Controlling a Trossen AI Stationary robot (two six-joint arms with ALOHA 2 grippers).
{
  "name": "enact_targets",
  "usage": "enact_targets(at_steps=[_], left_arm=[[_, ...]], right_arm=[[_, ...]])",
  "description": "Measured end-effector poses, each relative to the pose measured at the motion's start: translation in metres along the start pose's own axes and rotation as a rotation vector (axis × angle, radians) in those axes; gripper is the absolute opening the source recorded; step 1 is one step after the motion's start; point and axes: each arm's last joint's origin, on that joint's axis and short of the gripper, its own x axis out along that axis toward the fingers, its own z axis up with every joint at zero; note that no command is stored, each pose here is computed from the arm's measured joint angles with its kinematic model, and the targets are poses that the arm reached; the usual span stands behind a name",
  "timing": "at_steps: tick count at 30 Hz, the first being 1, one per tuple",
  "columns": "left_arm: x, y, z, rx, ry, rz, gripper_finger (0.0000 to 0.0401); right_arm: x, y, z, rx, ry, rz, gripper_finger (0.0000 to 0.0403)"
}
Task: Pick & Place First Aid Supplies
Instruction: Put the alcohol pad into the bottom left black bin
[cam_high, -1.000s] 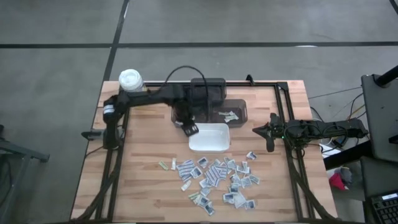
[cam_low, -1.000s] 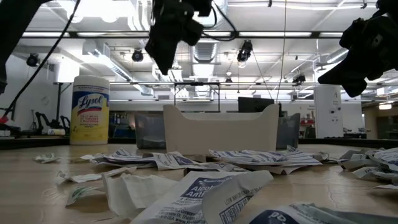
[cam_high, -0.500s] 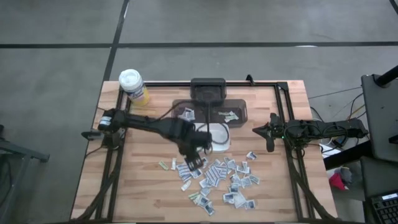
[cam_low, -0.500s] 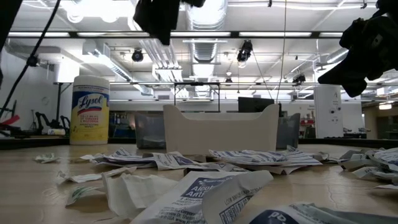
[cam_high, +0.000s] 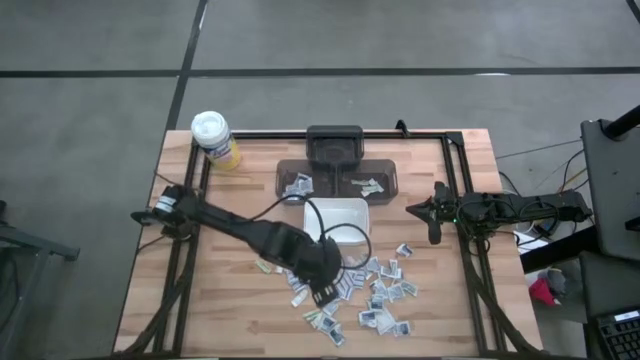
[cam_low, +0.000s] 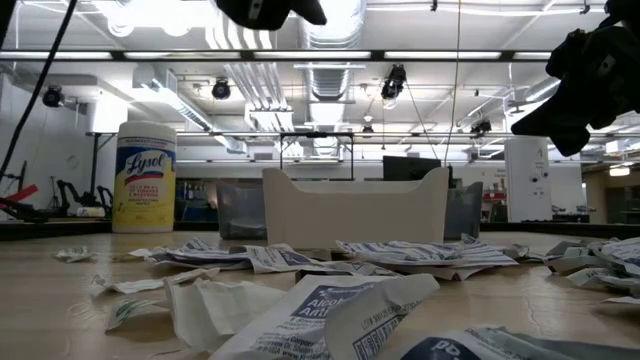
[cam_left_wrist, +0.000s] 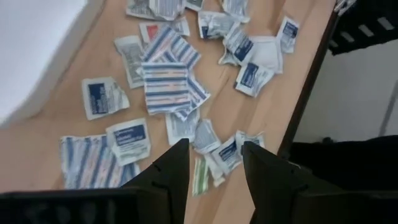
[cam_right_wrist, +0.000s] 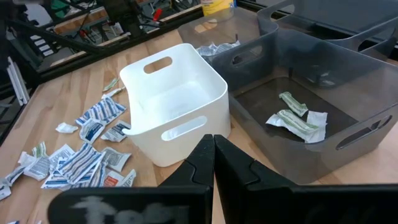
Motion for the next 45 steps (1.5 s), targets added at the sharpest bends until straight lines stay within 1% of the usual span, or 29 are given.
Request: enact_targets(at_steps=[4, 7, 11, 13, 19, 24, 31, 39, 43, 45], left_arm=[[0.016, 0.008, -0.008, -0.014, 0.029, 0.042, 0.0142], [0.028, 0.019, -0.015, -0.002, 0.016, 0.126, 0.0142], [0.046, 0.034, -0.023, 0.075, -0.026, 0.228, 0.0142], [0.053, 0.039, -0.026, 0.126, -0.028, 0.252, 0.0142], [0.072, 0.051, -0.037, 0.235, -0.007, 0.244, 0.0142], [0.081, 0.057, -0.043, 0.263, 0.019, 0.227, 0.0142], [0.090, 0.054, -0.042, 0.311, -0.020, 0.151, 0.0142], [0.108, 0.062, -0.043, 0.308, 0.018, 0.191, 0.0142], [0.110, 0.069, -0.040, 0.257, 0.006, 0.242, 0.0142], [0.110, 0.071, -0.038, 0.249, -0.005, 0.259, 0.0142]], right_arm=[[0.000, 0.000, 0.000, 0.000, 0.000, 0.000, 0.0008], [0.000, 0.000, 0.000, 0.000, 0.000, 0.000, 0.0008], [0.000, 0.000, 0.000, 0.000, 0.000, 0.000, 0.0008], [0.000, 0.000, 0.000, 0.000, 0.000, 0.000, 0.0008], [0.000, 0.000, 0.000, 0.000, 0.001, 0.000, 0.0008], [0.000, 0.000, 0.000, 0.000, 0.001, 0.000, 0.0008], [0.000, 0.000, 0.000, 0.000, 0.001, 0.000, 0.0008], [0.000, 0.000, 0.000, 0.000, 0.001, -0.001, 0.0008], [0.000, 0.000, 0.000, 0.000, 0.001, -0.001, 0.0008], [0.000, 0.000, 0.000, 0.000, 0.001, -0.001, 0.0008]])
